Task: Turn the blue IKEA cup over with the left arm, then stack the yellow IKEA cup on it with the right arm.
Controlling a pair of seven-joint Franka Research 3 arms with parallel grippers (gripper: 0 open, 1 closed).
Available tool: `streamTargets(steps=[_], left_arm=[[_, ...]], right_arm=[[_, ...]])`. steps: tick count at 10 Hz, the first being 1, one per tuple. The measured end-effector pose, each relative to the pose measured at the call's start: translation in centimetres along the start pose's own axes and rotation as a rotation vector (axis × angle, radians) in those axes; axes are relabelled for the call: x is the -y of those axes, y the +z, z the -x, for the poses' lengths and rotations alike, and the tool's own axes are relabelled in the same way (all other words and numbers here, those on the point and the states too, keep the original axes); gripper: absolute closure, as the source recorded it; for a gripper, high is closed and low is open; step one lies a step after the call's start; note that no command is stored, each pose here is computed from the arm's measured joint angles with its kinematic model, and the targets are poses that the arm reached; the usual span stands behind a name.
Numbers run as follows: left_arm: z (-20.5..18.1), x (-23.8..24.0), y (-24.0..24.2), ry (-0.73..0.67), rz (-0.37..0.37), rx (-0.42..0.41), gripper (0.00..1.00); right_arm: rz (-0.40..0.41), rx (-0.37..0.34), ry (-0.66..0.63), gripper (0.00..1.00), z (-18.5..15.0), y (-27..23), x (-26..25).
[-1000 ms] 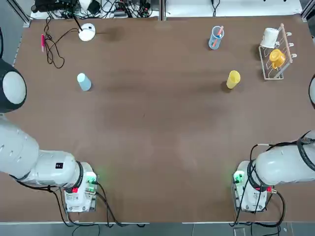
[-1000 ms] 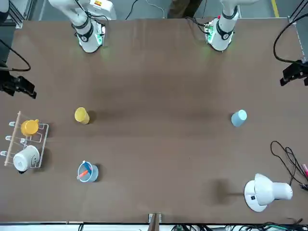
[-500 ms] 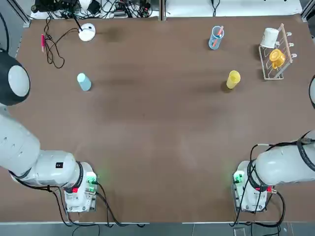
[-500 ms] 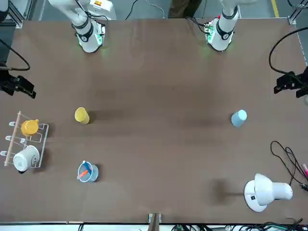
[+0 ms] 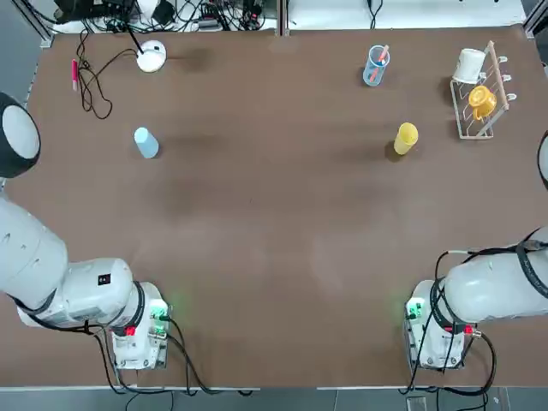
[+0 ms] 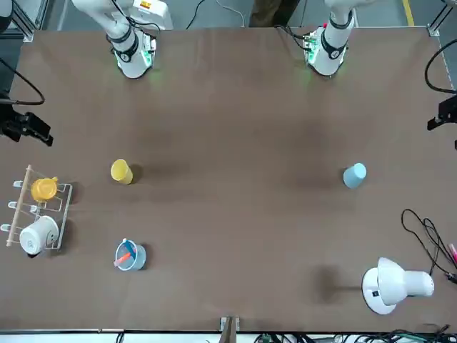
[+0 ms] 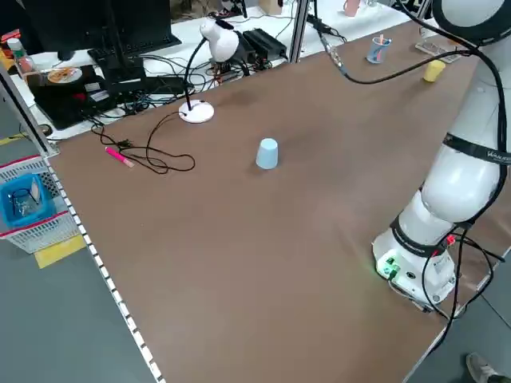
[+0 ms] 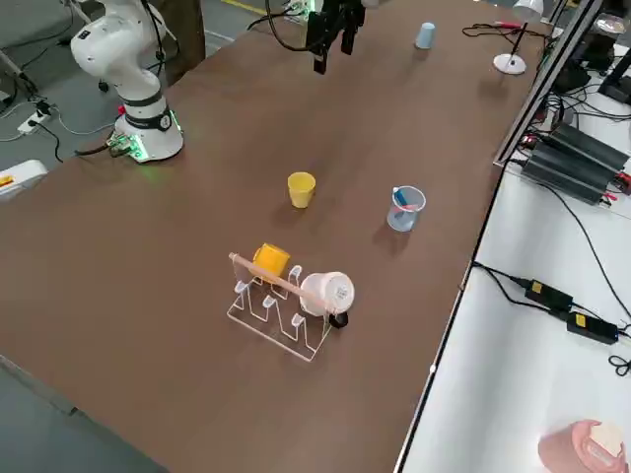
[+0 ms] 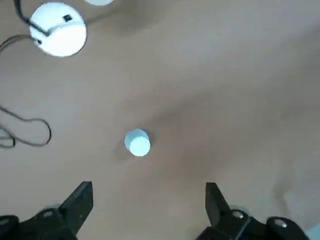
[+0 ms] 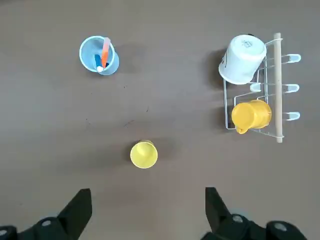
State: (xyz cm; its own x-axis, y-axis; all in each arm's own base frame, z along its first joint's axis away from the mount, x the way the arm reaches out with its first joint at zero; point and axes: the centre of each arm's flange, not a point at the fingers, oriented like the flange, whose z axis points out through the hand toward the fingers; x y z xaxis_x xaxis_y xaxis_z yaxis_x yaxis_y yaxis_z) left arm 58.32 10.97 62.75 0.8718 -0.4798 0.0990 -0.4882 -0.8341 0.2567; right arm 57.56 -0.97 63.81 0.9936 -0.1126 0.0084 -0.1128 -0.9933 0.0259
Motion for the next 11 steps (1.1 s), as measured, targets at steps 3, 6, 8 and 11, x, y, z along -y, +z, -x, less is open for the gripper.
streamTargets(steps=[3,6,8,11], left_arm=[[3.3,4.1,0.1,0.229,0.07,-0.078,0.01],[6.3,8.4,3.0,0.364,0.19,-0.164,0.02],[8.6,12.1,6.9,0.398,0.345,-0.232,0.01],[11.2,17.4,13.4,0.453,0.448,-0.27,0.01]], right_arm=[[-0.001,-0.001,-0.004,0.0,0.0,0.0,0.2],[-0.002,-0.009,-0.006,0.0,-0.1,-0.1,0.4],[-0.002,-0.011,-0.007,0.0,-0.1,-0.1,0.4],[-0.004,-0.026,-0.009,0.0,-0.2,-0.2,0.5]])
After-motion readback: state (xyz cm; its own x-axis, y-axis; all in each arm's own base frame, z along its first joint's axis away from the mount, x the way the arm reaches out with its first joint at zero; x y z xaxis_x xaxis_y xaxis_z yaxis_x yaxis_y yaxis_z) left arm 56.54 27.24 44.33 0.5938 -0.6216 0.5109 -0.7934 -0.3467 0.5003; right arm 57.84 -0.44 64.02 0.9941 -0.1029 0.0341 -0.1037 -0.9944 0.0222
